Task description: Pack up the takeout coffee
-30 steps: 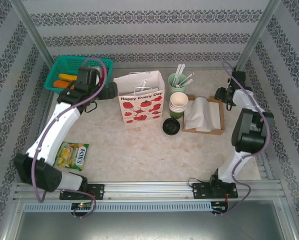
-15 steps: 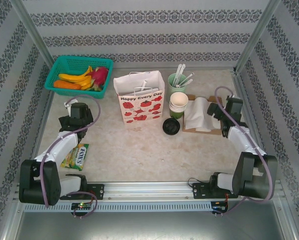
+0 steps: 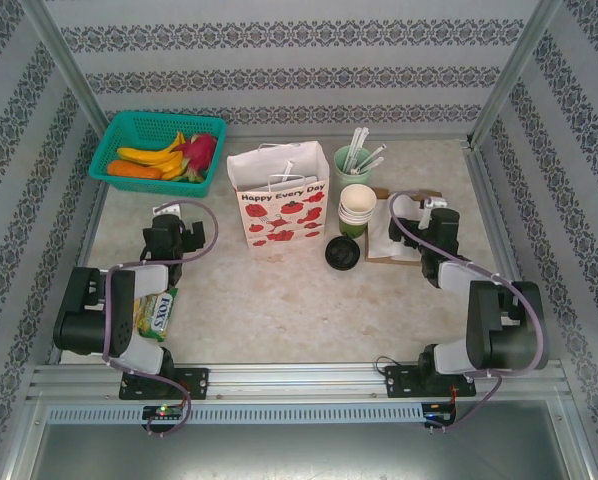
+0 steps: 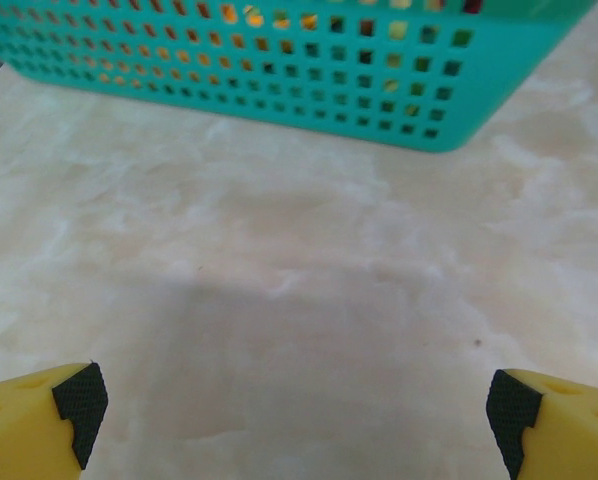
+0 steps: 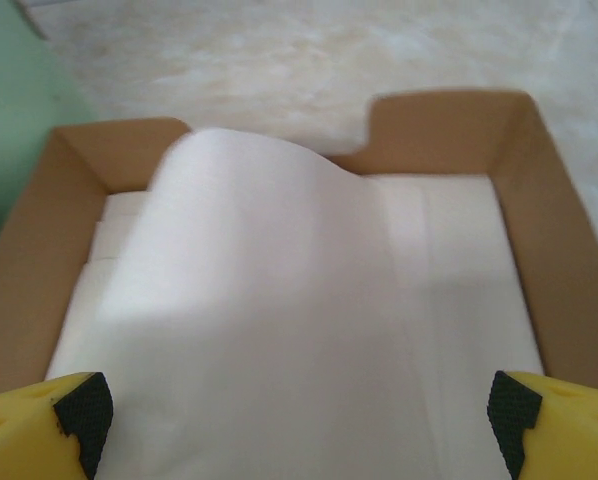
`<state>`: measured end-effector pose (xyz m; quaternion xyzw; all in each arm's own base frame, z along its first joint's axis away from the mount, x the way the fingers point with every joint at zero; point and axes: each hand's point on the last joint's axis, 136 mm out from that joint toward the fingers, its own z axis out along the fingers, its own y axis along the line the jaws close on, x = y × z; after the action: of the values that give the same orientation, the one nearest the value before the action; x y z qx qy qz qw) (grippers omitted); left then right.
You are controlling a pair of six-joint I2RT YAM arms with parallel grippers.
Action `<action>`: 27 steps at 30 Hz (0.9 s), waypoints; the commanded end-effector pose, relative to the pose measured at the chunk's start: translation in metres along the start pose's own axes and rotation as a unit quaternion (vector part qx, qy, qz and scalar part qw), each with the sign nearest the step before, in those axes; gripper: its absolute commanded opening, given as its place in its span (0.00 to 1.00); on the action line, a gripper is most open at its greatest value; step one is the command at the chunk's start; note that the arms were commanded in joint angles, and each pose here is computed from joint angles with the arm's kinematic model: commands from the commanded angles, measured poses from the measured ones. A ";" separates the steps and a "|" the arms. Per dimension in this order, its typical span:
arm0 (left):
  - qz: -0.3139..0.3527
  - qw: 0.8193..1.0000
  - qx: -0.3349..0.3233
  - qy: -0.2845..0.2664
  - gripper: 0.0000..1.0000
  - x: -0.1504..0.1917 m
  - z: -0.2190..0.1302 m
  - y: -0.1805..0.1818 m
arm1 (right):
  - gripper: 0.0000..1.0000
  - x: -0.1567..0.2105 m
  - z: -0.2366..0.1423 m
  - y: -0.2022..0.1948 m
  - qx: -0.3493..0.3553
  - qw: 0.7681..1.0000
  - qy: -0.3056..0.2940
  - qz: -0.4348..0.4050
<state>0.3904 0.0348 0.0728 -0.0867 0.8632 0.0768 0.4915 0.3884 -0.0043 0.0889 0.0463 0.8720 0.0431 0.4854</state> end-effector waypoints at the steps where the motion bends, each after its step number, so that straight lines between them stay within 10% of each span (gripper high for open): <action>1: 0.011 0.997 0.044 -0.064 0.99 -0.016 -0.004 -0.013 | 0.98 -0.026 0.003 0.026 -0.040 0.994 -0.071 -0.071; 27: 0.004 0.997 0.016 -0.078 0.99 -0.013 -0.004 -0.006 | 0.98 -0.018 -0.001 0.010 -0.016 0.992 -0.115 -0.046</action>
<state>0.3923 0.0304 0.0799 -0.0713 0.8321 0.0706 0.5455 0.3943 0.0074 0.0940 -0.0039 0.8238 0.0325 0.5659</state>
